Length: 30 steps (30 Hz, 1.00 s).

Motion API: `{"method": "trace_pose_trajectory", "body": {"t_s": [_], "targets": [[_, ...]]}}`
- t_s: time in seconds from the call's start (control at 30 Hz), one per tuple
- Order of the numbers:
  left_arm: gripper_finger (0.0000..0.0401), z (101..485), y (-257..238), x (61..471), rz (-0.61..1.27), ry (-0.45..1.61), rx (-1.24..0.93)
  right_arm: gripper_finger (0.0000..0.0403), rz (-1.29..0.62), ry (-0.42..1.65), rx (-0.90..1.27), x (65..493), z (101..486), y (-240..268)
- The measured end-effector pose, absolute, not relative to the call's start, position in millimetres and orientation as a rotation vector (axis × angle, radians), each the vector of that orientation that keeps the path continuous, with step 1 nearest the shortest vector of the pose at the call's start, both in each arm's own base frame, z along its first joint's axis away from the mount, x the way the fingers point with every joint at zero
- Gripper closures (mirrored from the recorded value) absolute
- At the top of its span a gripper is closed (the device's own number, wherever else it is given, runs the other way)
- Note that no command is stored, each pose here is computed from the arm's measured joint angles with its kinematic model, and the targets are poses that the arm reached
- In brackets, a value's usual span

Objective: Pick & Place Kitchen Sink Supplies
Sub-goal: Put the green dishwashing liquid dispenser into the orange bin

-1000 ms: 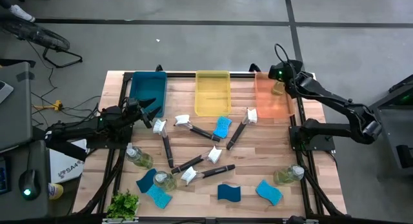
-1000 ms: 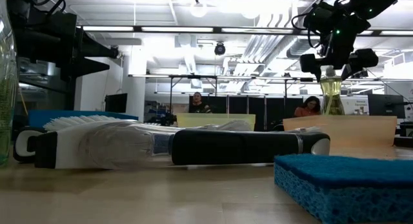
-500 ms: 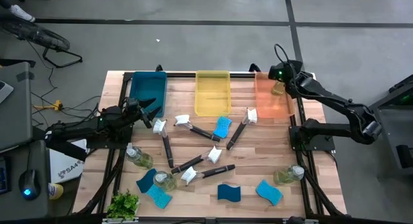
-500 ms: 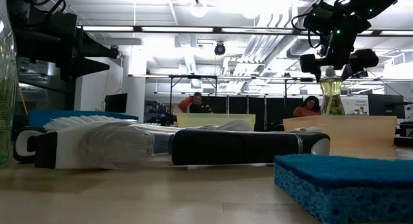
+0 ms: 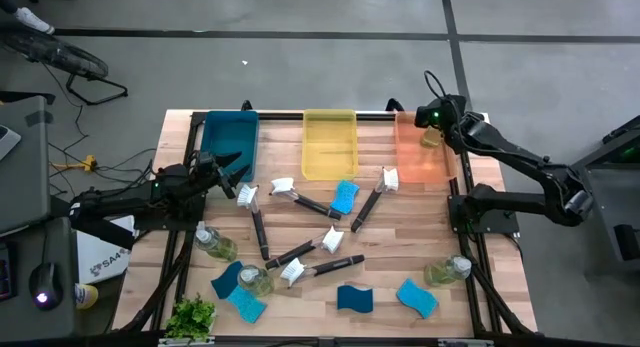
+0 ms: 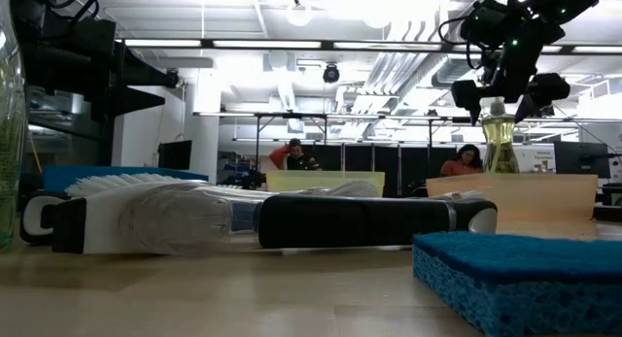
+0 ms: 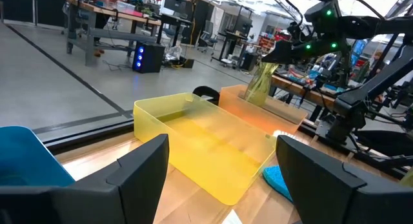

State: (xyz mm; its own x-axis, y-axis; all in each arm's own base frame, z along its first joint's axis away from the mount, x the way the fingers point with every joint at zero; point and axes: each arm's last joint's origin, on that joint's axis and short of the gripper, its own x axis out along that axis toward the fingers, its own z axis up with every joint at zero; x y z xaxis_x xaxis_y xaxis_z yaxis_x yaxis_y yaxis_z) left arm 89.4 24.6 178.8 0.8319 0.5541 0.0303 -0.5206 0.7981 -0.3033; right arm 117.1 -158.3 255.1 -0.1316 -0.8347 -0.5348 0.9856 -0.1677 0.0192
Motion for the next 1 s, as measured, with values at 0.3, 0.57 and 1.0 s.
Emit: {"method": "trace_pose_trajectory", "body": {"t_s": [0.3, 0.57, 1.0], "targets": [[0.0121, 178.8, 24.6, 89.4, 0.578, -0.120, -0.290, 0.0032, -1.589, 0.377, 0.520, 105.2, 268.9, -142.3], [0.0121, 178.8, 24.6, 89.4, 0.578, -0.120, -0.290, 0.0030, -1.472, 0.327, 0.531, 87.1, 284.9, -118.4], [0.0121, 178.8, 24.6, 89.5, 0.578, -0.120, -0.290, 0.0029, -1.141, 0.225, 0.557, 67.1, 302.7, -84.1]]}}
